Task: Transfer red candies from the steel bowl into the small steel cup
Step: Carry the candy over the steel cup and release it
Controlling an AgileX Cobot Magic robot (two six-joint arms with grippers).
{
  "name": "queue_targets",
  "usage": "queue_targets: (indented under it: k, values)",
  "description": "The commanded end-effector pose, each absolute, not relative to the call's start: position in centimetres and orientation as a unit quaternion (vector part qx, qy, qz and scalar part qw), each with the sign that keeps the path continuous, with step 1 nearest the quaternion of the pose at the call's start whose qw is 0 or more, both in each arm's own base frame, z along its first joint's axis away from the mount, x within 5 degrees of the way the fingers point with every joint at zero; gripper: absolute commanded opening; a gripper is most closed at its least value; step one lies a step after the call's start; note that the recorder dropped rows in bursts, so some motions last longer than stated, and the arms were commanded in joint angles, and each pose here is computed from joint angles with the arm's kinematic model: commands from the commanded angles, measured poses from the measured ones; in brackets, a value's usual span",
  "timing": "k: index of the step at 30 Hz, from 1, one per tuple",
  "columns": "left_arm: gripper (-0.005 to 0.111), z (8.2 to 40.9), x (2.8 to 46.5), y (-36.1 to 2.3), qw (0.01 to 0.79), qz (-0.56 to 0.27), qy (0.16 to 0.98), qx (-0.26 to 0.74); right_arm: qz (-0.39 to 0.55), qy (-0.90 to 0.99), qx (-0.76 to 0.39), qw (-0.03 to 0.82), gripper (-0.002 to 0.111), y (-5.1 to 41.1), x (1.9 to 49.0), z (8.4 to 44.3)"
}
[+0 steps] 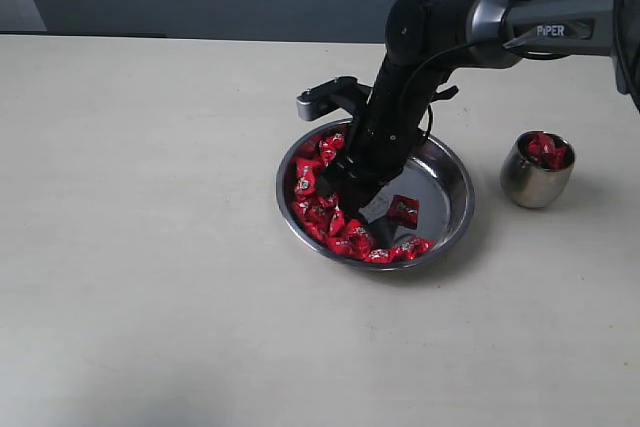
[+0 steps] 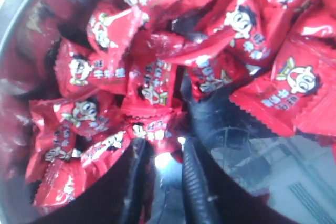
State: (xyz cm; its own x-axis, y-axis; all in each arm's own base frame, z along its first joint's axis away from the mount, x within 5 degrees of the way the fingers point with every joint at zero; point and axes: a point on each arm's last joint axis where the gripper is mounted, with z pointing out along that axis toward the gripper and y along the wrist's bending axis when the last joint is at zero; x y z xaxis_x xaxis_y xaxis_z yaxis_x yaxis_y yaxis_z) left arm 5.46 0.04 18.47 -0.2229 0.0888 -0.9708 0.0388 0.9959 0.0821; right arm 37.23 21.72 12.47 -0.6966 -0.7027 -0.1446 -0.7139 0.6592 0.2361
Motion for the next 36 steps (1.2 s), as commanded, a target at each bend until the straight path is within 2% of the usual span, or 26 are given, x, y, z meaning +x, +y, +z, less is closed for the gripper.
queue_targets:
  k: [1, 7, 10, 21, 25, 30, 36]
  values:
    - [0.000, 18.6, 5.4, 0.0, 0.626, 0.015, 0.779, 0.043, 0.134, 0.911, -0.390, 0.007, 0.012, 21.7, 37.2, 11.3]
    - [0.000, 18.6, 5.4, 0.0, 0.626, 0.015, 0.779, 0.043, 0.122, 0.909, -0.398, 0.025, 0.012, 21.6, 37.4, 12.1]
    - [0.000, 18.6, 5.4, 0.0, 0.626, 0.015, 0.779, 0.043, 0.119, 0.908, -0.401, 0.036, 0.000, 21.5, 37.5, 12.8]
    - [0.000, 18.6, 5.4, 0.0, 0.626, 0.015, 0.779, 0.043, 0.085, 0.905, -0.411, 0.066, -0.001, 20.2, 37.6, 16.2]
    - [0.000, 18.6, 5.4, 0.0, 0.626, 0.015, 0.779, 0.043, 0.082, 0.913, -0.388, 0.096, -0.001, 17.8, 38.2, 19.5]
    - [0.000, 18.6, 5.4, 0.0, 0.626, 0.015, 0.779, 0.043, 0.076, 0.938, -0.313, 0.131, -0.001, 11.2, 38.8, 24.3]
    - [0.000, 18.6, 5.4, 0.0, 0.626, 0.015, 0.779, 0.043, 0.070, 0.963, -0.238, 0.109, -0.001, 5.5, 38.7, 25.7]
